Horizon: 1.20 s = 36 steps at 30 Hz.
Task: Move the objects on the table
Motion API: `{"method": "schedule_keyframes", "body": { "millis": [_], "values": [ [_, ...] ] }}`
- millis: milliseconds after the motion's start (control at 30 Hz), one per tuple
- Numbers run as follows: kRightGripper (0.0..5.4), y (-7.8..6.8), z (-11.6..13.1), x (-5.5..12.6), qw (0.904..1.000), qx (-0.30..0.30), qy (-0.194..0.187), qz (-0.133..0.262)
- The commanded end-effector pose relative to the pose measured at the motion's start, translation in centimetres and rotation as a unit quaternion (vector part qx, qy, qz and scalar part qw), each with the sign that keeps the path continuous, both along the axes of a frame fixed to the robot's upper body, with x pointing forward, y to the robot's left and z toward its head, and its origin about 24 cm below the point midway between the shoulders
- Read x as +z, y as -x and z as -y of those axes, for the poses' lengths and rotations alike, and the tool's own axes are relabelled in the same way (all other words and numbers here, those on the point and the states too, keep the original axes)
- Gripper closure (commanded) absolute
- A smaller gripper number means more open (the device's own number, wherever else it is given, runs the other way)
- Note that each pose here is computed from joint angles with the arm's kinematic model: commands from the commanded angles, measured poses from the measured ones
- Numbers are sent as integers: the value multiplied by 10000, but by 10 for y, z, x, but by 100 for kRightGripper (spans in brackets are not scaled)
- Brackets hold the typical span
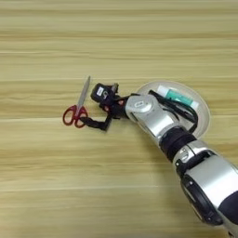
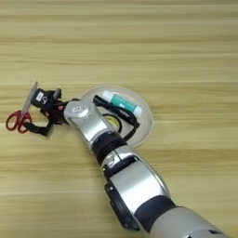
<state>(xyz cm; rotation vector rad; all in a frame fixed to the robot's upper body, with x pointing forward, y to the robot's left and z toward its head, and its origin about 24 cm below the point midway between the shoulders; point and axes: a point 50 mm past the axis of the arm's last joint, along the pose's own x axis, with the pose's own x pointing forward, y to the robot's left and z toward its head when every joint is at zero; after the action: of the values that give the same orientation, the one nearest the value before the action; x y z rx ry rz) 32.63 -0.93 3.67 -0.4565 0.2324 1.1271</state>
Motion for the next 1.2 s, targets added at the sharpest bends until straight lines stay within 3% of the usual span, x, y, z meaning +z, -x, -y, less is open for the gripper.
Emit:
{"method": "schedule_keyframes", "body": {
  "millis": [33, 533, 1200],
  "values": [
    [4, -11, -6, 26, 9983, 187, 75, 550],
    [4, -3, -1, 29, 9944, 744, 284, 693],
    [4, 20, 38, 25, 9919, 1121, 257, 542]
  ]
}}
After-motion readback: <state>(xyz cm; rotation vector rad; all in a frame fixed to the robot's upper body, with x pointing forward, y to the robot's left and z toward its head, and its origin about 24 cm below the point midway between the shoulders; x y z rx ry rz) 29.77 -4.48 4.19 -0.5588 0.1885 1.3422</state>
